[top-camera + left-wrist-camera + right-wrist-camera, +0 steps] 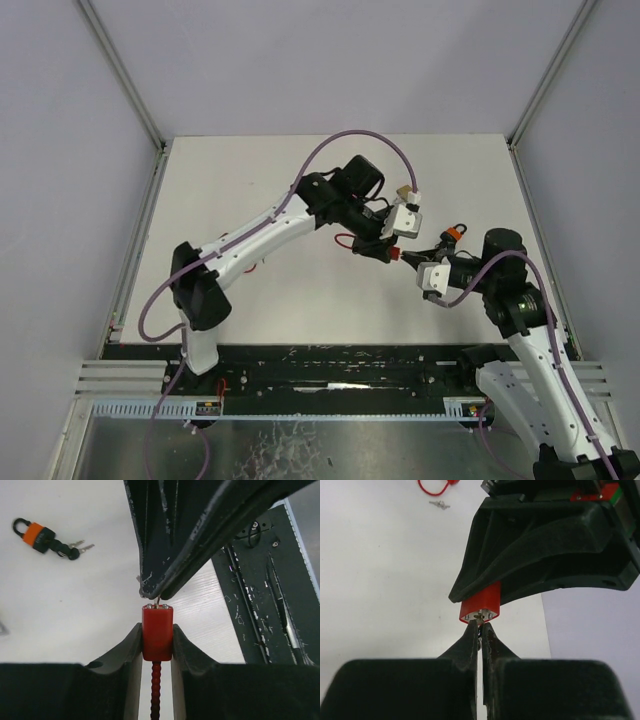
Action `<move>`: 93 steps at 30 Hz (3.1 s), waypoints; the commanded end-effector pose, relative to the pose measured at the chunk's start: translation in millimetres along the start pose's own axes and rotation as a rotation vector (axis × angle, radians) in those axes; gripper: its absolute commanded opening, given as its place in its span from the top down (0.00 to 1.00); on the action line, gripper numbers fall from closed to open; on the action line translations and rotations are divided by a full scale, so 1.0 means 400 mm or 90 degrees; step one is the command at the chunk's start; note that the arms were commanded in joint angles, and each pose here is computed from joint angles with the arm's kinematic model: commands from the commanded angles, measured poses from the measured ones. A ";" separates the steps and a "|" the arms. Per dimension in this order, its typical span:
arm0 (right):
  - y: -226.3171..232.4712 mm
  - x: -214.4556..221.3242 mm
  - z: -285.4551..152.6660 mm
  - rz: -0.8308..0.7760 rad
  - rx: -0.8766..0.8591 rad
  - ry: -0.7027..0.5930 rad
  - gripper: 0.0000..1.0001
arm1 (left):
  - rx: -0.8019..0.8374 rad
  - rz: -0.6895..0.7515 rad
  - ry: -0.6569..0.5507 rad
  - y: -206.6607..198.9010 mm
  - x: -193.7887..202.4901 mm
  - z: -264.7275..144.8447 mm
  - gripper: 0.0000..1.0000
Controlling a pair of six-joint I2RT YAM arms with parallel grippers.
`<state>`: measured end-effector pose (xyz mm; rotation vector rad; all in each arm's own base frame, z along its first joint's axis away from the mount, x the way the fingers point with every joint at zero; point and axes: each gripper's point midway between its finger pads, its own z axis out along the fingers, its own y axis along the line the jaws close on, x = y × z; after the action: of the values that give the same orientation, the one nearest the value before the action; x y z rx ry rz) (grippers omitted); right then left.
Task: Lock with the key
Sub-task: Lock the lock.
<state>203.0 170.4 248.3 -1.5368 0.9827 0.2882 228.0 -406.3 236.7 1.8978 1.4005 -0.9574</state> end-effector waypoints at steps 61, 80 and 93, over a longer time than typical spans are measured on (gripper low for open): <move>0.028 -0.013 0.054 0.467 -0.044 -0.128 0.51 | -0.086 -0.019 0.057 -0.009 0.054 0.000 1.00; 0.035 0.058 0.075 0.454 0.006 -0.038 0.64 | -0.083 -0.029 0.049 -0.002 0.041 0.010 1.00; 0.049 0.043 0.079 0.350 -0.007 -0.057 0.70 | -0.070 -0.031 0.038 -0.006 0.029 0.016 1.00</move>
<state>213.5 189.2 207.4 -1.1582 1.4311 0.7894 222.6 -387.9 204.8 1.8695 1.5812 -0.8001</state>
